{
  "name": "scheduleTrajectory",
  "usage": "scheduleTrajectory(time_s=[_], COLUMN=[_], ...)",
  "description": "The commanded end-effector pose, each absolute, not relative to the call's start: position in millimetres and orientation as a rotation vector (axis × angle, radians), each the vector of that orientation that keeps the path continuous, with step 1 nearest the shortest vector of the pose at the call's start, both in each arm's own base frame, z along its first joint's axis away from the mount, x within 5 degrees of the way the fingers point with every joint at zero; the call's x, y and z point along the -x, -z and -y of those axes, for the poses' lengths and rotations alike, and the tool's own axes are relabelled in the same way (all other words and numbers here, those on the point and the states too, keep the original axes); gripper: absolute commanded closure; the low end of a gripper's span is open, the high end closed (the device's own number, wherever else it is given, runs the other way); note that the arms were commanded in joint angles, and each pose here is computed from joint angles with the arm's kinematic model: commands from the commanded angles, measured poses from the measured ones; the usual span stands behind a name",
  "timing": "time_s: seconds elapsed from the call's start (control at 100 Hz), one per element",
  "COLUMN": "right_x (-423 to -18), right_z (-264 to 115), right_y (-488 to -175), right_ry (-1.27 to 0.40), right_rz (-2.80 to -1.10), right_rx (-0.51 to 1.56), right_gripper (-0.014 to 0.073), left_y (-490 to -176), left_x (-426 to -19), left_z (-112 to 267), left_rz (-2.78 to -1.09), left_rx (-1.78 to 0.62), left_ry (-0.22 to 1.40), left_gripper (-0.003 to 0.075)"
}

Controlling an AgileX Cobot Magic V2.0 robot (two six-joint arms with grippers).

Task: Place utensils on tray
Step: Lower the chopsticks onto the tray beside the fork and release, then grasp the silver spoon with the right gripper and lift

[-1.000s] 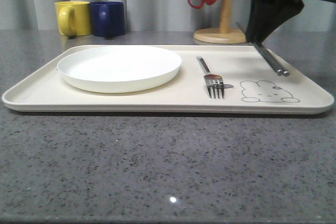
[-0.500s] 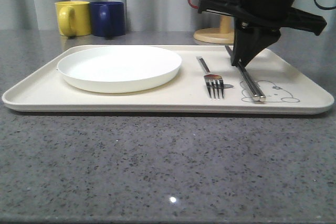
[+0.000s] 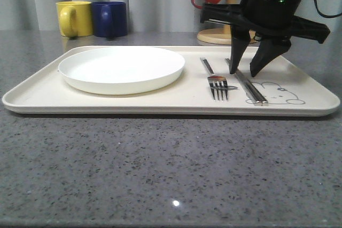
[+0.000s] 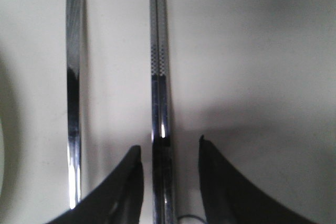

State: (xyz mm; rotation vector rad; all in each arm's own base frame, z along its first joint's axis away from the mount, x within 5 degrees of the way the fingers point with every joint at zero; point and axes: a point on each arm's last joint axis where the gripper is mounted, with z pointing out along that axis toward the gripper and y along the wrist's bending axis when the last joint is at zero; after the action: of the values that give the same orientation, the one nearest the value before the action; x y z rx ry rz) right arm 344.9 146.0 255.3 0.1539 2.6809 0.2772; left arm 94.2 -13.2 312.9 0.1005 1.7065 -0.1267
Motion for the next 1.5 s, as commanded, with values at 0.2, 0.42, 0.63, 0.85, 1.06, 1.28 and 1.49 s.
scheduleTrajectory(time_s=[0.2, 0.42, 0.63, 0.85, 1.06, 1.28, 1.49], right_x=[-335, -320, -320, -324, -324, -331, -339], right_z=[-138, -121, -68, -2, 42, 72, 84], right_y=[-315, -355, -366, -364, -361, -345, -327], right_ry=[-0.321, -0.232, -0.109, 0.014, 0.037, 0.042, 0.049], right_rz=[-2.522, -2.478, -2.499, -2.527, -2.537, -2.563, -2.612], right_rx=[-0.117, 0.031, -0.028, -0.159, -0.205, -0.277, -0.305], right_gripper=[0.0284, 0.0284, 0.0284, 0.0284, 0.0284, 0.0284, 0.0284], left_y=[-329, -329, -329, -329, -329, -329, -329], left_x=[-95, -95, -95, -95, -95, -95, -95], left_z=[11, 11, 11, 11, 11, 11, 11], left_rz=[-1.612, -1.612, -1.612, -1.612, -1.612, -1.612, -1.612], left_rx=[-0.070, -0.070, -0.070, -0.070, -0.070, -0.070, -0.070], left_ry=[0.111, 0.111, 0.111, 0.111, 0.111, 0.111, 0.111], left_gripper=[0.0738, 0.0738, 0.0738, 0.0738, 0.0738, 0.0738, 0.0738])
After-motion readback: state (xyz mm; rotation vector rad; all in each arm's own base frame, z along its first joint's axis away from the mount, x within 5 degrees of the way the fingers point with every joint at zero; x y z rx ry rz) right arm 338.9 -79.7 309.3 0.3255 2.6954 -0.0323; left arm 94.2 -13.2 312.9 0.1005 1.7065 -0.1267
